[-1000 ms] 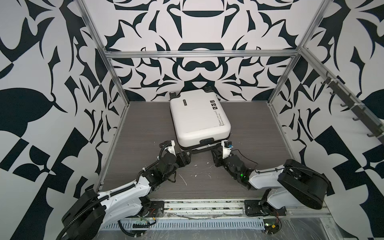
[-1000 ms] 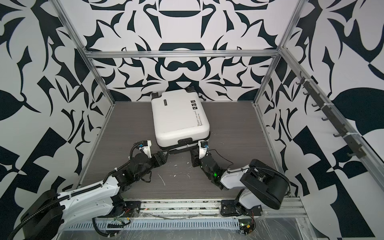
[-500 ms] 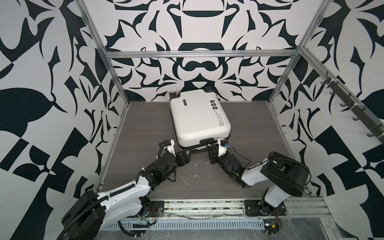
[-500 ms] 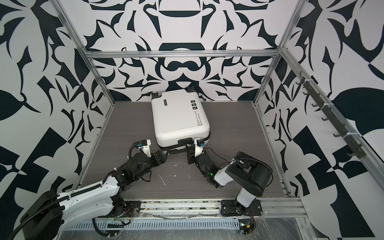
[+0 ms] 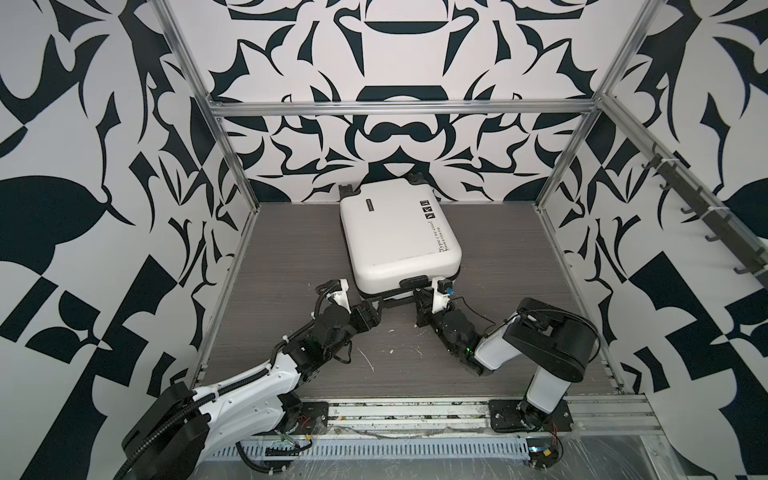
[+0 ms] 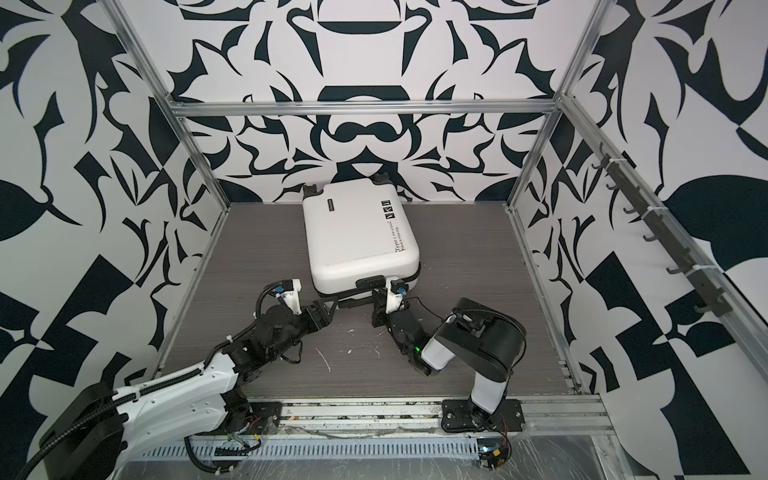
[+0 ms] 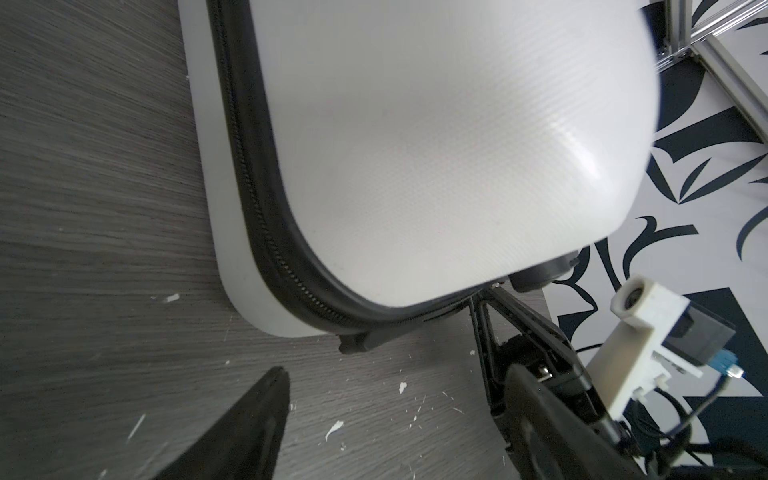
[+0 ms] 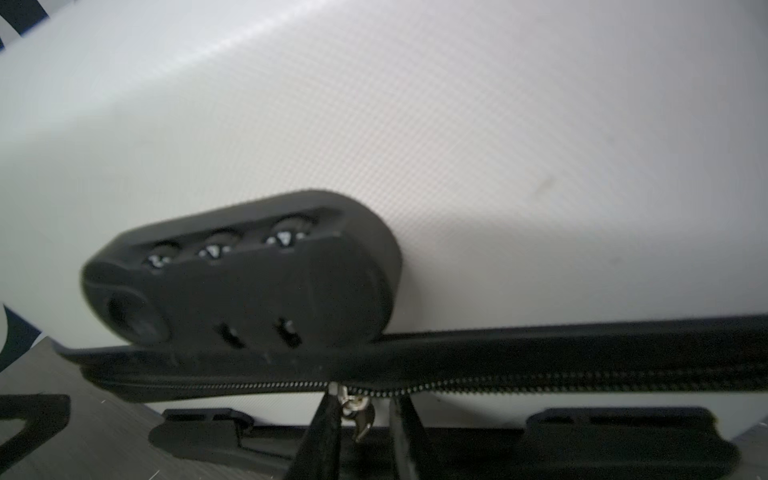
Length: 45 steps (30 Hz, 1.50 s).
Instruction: Pack the luggage
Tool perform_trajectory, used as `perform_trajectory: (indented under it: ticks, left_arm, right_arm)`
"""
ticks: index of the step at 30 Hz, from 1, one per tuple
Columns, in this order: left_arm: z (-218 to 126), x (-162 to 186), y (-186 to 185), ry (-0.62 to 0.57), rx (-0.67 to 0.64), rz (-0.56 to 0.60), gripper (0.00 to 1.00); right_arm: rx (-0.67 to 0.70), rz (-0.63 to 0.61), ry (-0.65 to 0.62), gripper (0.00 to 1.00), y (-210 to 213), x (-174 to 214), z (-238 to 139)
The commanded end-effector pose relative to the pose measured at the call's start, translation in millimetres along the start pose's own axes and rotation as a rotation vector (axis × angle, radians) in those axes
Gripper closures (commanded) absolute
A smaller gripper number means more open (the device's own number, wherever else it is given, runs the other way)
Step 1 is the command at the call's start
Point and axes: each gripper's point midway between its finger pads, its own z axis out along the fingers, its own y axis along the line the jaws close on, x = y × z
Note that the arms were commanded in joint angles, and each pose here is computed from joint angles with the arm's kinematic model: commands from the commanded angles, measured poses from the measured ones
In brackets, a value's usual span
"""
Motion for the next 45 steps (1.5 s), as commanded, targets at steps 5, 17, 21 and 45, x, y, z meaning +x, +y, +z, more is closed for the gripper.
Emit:
perform_trajectory:
  ticks: [5, 17, 21, 45]
  left_arm:
    - [-4.2, -1.4, 1.5, -0.011, 0.01, -0.023, 0.16]
    - [-1.7, 32.8, -1.5, 0.112, 0.036, -0.227, 0.21]
    - [0.0, 48.3, -12.0, 0.127, 0.056, -0.34, 0.2]
    - [79.8, 65.7, -32.7, -0.043, 0.161, -0.623, 0.33]
  right_arm:
    - [0.004, 0.048, -0.102, 0.88, 8.9, -27.4, 9.9]
    - [-0.003, 0.053, -0.111, 1.0, 10.3, -32.3, 8.0]
    - [-0.004, 0.052, -0.113, 1.0, 9.3, -33.9, 4.5]
    - [-0.041, 0.084, -0.097, 1.0, 13.9, -32.2, 0.0]
